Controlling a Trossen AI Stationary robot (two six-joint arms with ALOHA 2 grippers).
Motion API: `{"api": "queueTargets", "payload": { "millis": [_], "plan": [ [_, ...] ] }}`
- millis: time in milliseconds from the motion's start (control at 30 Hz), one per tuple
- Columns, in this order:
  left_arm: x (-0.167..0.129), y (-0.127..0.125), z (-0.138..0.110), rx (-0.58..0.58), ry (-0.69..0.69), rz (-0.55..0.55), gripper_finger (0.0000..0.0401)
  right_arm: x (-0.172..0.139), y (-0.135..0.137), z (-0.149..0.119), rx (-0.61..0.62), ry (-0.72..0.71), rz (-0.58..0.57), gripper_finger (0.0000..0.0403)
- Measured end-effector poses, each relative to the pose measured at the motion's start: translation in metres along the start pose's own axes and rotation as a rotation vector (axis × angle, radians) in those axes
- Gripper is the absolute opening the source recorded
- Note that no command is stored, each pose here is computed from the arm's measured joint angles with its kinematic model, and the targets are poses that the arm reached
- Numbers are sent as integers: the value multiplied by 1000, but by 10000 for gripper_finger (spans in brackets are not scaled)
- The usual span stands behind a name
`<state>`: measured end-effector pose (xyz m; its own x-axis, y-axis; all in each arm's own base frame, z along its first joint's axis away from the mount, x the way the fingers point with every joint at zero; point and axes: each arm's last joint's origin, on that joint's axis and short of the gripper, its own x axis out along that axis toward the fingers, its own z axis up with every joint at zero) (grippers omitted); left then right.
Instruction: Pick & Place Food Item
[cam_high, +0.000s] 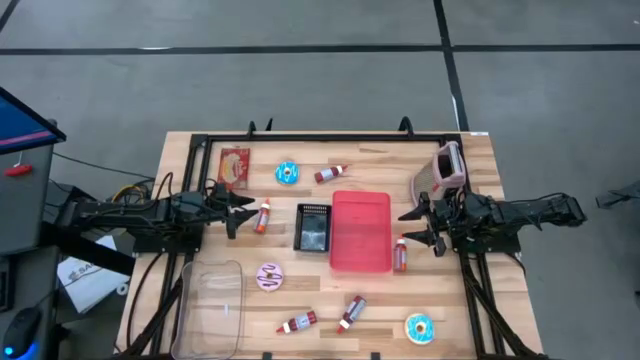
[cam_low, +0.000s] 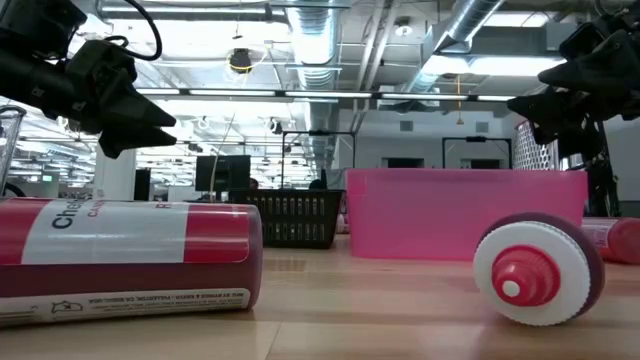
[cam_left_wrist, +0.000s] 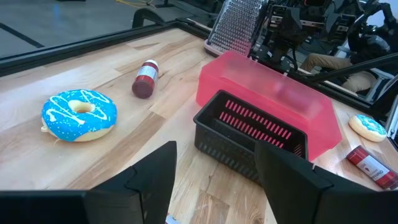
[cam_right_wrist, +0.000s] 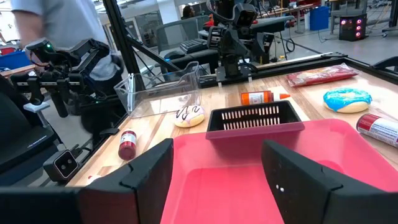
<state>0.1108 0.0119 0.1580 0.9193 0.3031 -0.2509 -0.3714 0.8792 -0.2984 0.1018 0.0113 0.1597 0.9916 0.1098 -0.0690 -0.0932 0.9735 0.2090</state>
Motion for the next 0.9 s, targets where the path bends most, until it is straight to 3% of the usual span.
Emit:
{"api": "queueTargets", "payload": {
  "millis": [767, 900],
  "plan": [
    [0, 0, 0, 0, 0, 0, 214, 0, 0, 0, 0, 0, 0, 235],
    [0, -4, 10, 0, -99, -26, 214, 0, 0, 0, 0, 0, 0, 235]
  ]
}}
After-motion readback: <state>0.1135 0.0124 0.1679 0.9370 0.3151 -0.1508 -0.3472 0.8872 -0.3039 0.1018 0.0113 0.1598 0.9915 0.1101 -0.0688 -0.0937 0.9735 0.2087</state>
